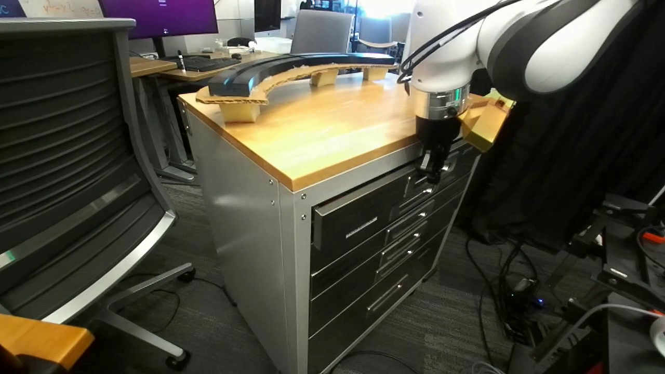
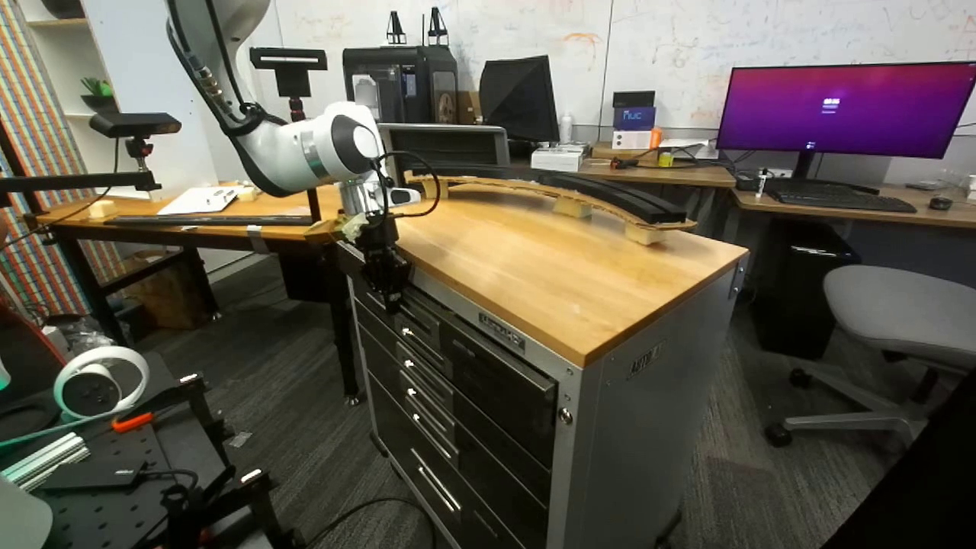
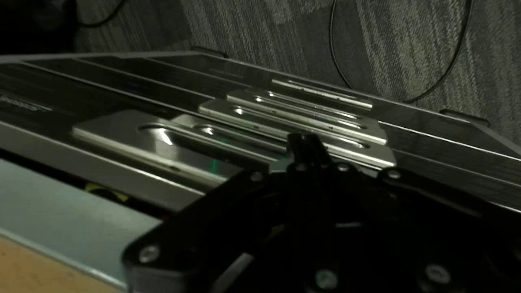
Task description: Put the screwdriver in the open drawer and close the drawer
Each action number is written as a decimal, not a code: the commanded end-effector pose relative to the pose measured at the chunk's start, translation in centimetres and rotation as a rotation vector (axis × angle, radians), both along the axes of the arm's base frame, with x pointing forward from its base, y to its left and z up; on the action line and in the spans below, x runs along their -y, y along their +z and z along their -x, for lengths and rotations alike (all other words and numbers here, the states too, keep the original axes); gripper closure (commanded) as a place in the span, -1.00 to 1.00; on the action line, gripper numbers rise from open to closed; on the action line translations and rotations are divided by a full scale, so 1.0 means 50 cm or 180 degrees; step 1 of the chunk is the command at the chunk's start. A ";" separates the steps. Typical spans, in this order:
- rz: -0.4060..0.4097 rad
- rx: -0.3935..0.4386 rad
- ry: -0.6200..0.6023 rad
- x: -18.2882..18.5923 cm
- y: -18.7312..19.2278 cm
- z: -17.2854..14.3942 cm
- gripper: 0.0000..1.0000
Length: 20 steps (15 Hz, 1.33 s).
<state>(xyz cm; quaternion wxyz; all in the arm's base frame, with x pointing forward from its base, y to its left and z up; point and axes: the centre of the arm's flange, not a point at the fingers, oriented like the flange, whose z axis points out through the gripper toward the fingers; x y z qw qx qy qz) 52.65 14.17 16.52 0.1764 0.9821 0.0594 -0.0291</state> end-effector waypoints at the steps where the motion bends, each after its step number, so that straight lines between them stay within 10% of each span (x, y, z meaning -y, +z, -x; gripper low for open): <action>1: 0.0159 0.0452 0.0231 -0.038 -0.021 -0.053 0.86; 5: 0.0401 0.0690 0.0335 -0.049 -0.012 -0.028 0.85; 6: 0.0348 0.0598 0.0297 -0.046 0.010 -0.010 0.35; 16: -0.0503 0.0045 0.0231 -0.014 0.405 0.044 -0.95; 18: -0.0891 -0.0227 0.0188 -0.020 0.496 0.056 -1.00; 20: -0.0791 -0.0122 0.0219 -0.031 0.433 0.059 -0.99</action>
